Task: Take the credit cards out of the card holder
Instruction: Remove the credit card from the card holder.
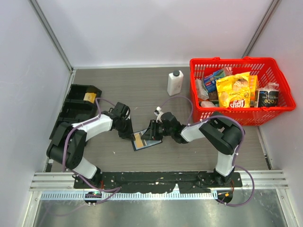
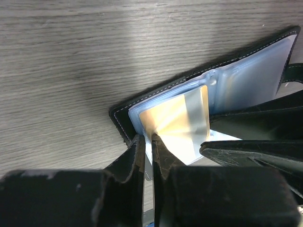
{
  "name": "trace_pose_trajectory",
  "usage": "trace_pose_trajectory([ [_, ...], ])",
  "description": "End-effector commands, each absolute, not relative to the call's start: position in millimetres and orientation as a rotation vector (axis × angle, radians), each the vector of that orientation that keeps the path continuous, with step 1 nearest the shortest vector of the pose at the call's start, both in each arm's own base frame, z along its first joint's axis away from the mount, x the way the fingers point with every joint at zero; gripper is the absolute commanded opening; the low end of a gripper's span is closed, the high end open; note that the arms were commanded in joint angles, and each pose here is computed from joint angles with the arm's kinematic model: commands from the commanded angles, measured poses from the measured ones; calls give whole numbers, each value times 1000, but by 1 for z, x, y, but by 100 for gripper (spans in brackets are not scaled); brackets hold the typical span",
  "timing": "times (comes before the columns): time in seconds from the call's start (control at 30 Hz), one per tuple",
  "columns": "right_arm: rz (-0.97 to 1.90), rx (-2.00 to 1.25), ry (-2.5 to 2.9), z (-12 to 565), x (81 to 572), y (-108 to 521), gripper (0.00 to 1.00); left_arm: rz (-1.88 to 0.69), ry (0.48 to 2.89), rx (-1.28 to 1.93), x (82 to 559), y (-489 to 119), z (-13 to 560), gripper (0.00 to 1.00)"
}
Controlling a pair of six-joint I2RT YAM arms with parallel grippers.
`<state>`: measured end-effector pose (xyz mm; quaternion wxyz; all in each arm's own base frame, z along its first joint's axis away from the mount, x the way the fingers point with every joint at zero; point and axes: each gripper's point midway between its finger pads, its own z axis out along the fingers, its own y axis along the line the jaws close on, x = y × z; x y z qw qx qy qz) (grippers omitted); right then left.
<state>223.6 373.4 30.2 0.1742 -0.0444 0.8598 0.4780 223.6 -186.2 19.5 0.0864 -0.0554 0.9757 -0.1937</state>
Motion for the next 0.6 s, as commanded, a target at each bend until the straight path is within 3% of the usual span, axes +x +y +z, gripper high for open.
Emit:
trace_pose_trajectory([
  [0.0, 1142, -119, 2507, 17, 232, 354, 38, -600, 2950, -123, 219, -194, 2, 9],
  [0.57, 1466, -292, 2416, 38, 213, 386, 39, -640, 2990, -112, 209, -197, -10, 2],
])
